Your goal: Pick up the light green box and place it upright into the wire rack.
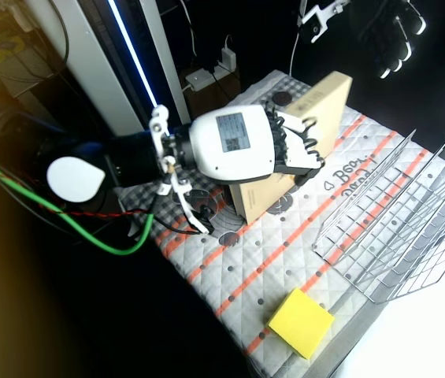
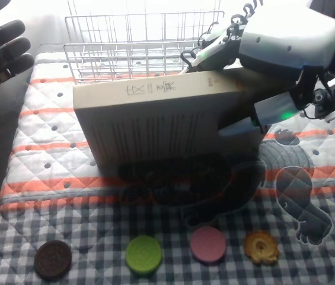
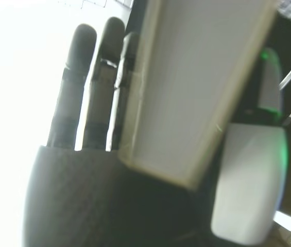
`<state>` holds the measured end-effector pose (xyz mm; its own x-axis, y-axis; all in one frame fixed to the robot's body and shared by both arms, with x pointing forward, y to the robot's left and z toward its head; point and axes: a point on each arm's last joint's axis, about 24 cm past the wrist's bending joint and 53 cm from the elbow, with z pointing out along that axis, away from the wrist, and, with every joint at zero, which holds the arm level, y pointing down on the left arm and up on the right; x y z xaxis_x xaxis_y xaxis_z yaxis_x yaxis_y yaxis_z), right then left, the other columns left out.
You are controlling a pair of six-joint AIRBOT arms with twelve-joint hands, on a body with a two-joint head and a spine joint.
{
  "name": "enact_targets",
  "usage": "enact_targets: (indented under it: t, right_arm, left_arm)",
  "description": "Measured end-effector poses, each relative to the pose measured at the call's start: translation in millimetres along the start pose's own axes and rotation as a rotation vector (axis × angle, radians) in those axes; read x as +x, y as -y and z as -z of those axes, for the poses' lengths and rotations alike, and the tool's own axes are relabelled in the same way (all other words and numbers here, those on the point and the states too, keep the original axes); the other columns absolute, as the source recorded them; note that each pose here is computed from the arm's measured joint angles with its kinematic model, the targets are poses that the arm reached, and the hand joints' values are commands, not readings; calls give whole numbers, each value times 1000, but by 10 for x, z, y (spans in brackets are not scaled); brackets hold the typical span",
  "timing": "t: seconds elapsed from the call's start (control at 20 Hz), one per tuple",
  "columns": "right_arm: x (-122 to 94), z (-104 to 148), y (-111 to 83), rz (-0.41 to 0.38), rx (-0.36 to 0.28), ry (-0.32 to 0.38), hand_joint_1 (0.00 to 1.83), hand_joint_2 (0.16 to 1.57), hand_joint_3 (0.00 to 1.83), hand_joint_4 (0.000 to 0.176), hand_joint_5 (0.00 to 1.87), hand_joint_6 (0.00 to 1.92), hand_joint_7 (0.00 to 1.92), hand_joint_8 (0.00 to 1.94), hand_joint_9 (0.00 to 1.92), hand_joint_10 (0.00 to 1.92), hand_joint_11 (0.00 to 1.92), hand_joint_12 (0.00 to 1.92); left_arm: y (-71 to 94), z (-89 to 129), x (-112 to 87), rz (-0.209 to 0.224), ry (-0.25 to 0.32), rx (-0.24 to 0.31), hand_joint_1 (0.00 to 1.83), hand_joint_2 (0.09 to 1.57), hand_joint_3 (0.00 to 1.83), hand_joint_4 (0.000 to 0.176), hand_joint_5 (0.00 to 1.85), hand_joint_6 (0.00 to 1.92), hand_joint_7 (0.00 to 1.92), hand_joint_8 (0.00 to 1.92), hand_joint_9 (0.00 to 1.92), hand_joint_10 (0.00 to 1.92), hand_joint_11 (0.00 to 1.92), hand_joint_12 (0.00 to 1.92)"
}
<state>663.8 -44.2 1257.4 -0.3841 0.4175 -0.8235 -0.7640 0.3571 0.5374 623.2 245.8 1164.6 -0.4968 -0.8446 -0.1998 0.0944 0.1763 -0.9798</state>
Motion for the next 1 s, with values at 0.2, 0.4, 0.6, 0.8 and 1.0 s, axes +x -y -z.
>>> enact_targets:
  t: [0.2, 0.4, 0.6, 0.8, 1.0]
  right_arm:
    - [-3, 18, 125, -49, 26, 22, 1042, 921, 0, 0, 815, 0, 806, 296, 603, 1104, 543, 1612]
    - [39, 31, 229, -59, 51, 18, 1043, 913, 0, 0, 750, 0, 795, 194, 540, 1149, 496, 1641]
    - [49, 30, 262, -67, 57, 21, 1065, 875, 0, 0, 734, 7, 779, 210, 561, 1017, 500, 1536]
    - [53, 14, 262, -73, 55, 24, 1154, 1026, 5, 0, 1060, 597, 1174, 820, 1122, 1484, 1061, 1851]
    - [70, 7, 234, -76, 49, 23, 1285, 1038, 0, 0, 1047, 775, 1295, 599, 1455, 960, 1339, 1490]
  left_arm:
    - [1, 0, 1, 0, 0, 0, 581, 1016, 0, 159, 380, 1, 265, 2, 196, 2, 0, 522]
    - [4, 0, 2, -1, -1, 2, 606, 1017, 1, 141, 399, 4, 289, 6, 218, 7, 0, 561]
    - [3, 0, 0, 0, 0, 1, 605, 1024, 2, 139, 406, 1, 293, 1, 228, 3, 0, 627]
    - [-10, -8, 6, 3, -1, 2, 606, 1019, 0, 146, 411, 2, 297, 3, 236, 6, 0, 626]
    - [-23, -12, 20, 5, -3, 1, 589, 1029, 3, 141, 407, 0, 285, 1, 225, 1, 0, 604]
